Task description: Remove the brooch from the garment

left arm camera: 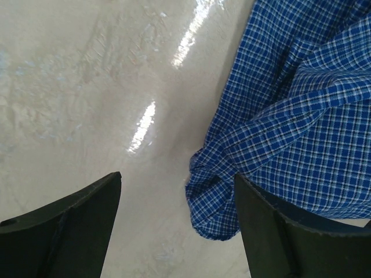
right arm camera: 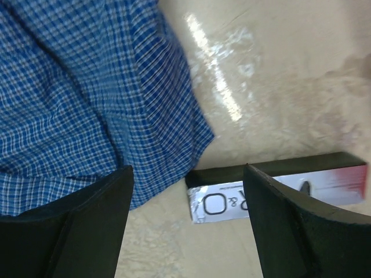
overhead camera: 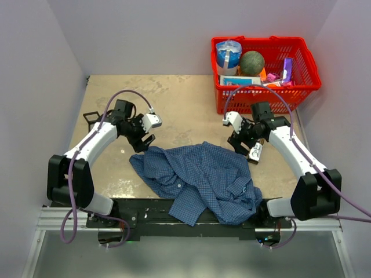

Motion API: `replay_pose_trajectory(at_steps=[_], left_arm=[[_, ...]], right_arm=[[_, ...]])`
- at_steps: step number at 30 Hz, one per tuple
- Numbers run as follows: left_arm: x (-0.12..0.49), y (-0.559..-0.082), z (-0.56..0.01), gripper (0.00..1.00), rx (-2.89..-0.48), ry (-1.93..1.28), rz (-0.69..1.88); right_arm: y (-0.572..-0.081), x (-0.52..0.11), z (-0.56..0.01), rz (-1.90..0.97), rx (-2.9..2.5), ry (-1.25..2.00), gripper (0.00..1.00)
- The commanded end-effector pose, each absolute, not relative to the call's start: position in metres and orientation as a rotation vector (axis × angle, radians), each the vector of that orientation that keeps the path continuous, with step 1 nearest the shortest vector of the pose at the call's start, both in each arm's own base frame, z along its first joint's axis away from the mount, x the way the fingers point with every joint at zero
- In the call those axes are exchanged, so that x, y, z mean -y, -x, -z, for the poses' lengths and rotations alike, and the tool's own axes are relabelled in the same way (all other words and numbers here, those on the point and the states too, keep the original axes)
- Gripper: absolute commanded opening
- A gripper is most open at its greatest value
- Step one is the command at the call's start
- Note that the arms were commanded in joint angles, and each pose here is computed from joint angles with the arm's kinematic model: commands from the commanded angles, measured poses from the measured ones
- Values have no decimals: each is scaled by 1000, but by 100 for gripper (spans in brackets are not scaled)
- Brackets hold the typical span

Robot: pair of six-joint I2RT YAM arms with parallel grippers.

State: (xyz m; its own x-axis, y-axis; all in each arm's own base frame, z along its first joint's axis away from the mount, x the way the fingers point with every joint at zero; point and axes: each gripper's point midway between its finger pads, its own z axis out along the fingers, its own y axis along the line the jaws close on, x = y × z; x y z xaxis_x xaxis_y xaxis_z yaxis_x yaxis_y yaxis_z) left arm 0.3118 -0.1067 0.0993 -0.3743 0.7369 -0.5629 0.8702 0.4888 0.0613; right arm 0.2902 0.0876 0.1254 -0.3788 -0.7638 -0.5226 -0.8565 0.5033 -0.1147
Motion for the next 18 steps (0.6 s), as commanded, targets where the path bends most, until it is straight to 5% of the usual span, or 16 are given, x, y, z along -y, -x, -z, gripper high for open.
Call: replay_pose_trajectory(at_steps=[1,11,14,17,18], left_arm=[[116,-306,-100,83,-2191,-1337,399],[136,-296,-92,84,-2129,-1310,553],[142,-285,-89,77,-2129,-1321,633],[144,-281,-82,42,-2145,-1316,672],[144,-284,-82,17,-2154,-1307,666]], right_arm=[[-275,-79,-108,-235,-2268,1407,80],[-280,-74,-50,-273,-2421,1406,82],[-291,-82,-47,-311,-2419,1397,77],[-305,-88,-50,-323,-2410,1372,45],[-316,-91,-60,-313,-2387,1354,29]])
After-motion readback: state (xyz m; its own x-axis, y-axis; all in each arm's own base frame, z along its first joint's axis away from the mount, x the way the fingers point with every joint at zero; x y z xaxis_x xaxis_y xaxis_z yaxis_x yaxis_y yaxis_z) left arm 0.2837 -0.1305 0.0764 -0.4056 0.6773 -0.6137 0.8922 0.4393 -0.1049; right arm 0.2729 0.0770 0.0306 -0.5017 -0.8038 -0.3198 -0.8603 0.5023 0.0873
